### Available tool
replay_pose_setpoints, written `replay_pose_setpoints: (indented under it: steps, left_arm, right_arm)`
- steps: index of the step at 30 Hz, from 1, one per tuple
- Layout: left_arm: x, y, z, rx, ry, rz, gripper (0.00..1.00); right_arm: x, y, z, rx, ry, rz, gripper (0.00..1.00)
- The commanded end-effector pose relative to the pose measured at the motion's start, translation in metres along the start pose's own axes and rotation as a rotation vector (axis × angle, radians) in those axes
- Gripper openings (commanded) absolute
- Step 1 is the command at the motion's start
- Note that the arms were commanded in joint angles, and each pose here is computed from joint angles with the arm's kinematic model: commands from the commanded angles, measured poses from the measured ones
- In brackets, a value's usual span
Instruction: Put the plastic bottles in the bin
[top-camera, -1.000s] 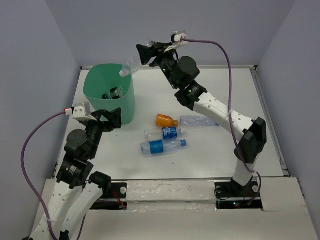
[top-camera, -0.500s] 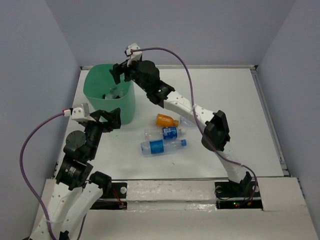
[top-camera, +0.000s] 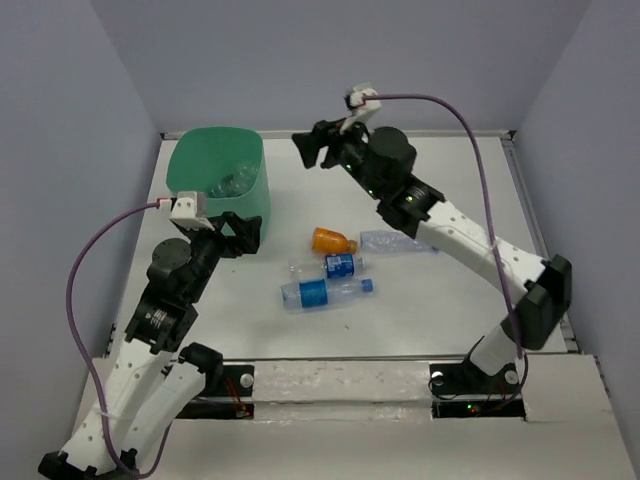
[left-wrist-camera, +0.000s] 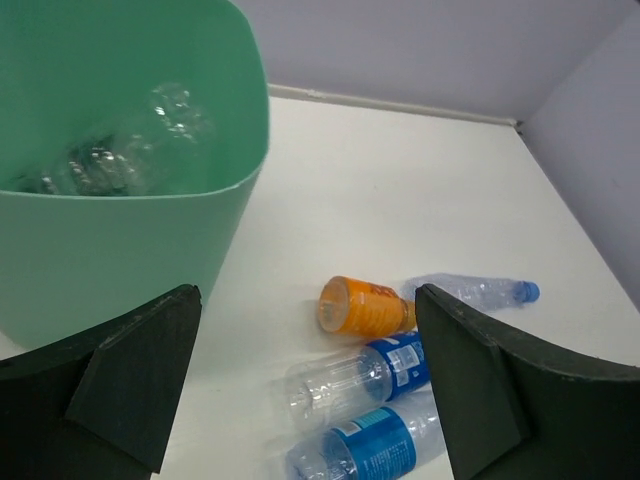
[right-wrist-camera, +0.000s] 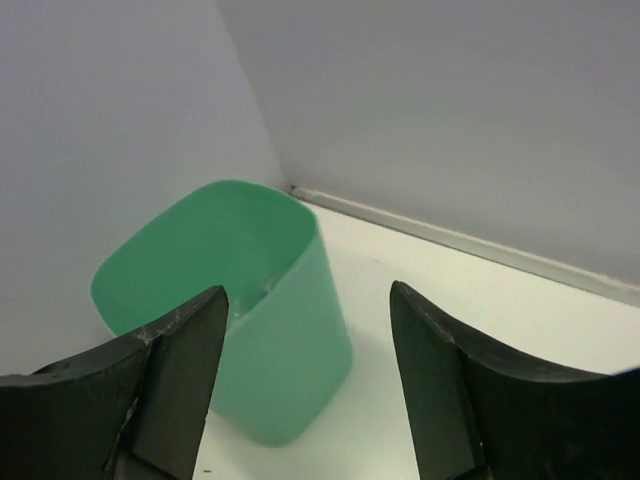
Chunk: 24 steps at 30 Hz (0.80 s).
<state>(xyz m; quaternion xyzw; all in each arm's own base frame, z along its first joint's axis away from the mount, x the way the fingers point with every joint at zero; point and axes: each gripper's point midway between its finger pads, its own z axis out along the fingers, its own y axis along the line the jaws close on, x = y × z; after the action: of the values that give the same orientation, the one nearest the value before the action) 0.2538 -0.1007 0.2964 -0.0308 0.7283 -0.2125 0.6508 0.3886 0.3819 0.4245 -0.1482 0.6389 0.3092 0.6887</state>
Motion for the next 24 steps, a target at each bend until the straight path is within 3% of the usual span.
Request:
replay_pose_setpoints:
  steps: [1, 4, 7, 8, 10, 12, 13, 14, 17, 18, 20, 24]
  left_arm:
    - [0.001, -0.047, 0.014, 0.241, 0.051, 0.035, 0.97]
    - [0.021, -0.063, 0.034, 0.310, 0.170, 0.043, 0.95]
    - [0.040, -0.086, 0.050, 0.345, 0.261, 0.088, 0.95]
    - [0.054, -0.088, 0.063, 0.312, 0.304, 0.118, 0.95]
    - [0.059, -0.127, 0.064, 0.379, 0.330, 0.178, 0.95]
    - [0.076, -0.161, 0.079, 0.424, 0.347, 0.321, 0.96]
    - [0.085, -0.173, 0.082, 0.445, 0.369, 0.331, 0.97]
    - [0.112, -0.173, 0.100, 0.424, 0.413, 0.429, 0.97]
    - [0.126, -0.203, 0.120, 0.498, 0.433, 0.541, 0.98]
    - [0.140, -0.218, 0.130, 0.540, 0.466, 0.551, 0.99]
    - [0.173, -0.234, 0.138, 0.608, 0.529, 0.586, 0.99]
    - [0.201, -0.276, 0.155, 0.690, 0.554, 0.648, 0.99]
  right_arm:
    - [0.053, -0.085, -0.069, 0.200, 0.054, 0.215, 0.68]
    - [0.095, -0.125, -0.132, 0.310, 0.094, 0.348, 0.58]
    - [0.095, -0.130, -0.182, 0.352, 0.052, 0.399, 0.59]
    - [0.125, -0.139, -0.203, 0.404, 0.094, 0.415, 0.59]
    - [0.133, -0.141, -0.229, 0.427, 0.082, 0.452, 0.59]
    - [0.109, -0.132, -0.269, 0.368, -0.060, 0.539, 0.59]
    - [0.127, -0.135, -0.272, 0.389, -0.024, 0.555, 0.59]
    - [0.104, -0.129, -0.289, 0.341, -0.121, 0.595, 0.58]
    - [0.107, -0.137, -0.318, 0.386, -0.138, 0.584, 0.57]
    - [0.087, -0.134, -0.330, 0.365, -0.199, 0.583, 0.57]
    - [0.091, -0.139, -0.343, 0.406, -0.171, 0.551, 0.57]
    - [0.092, -0.137, -0.355, 0.416, -0.144, 0.565, 0.56]
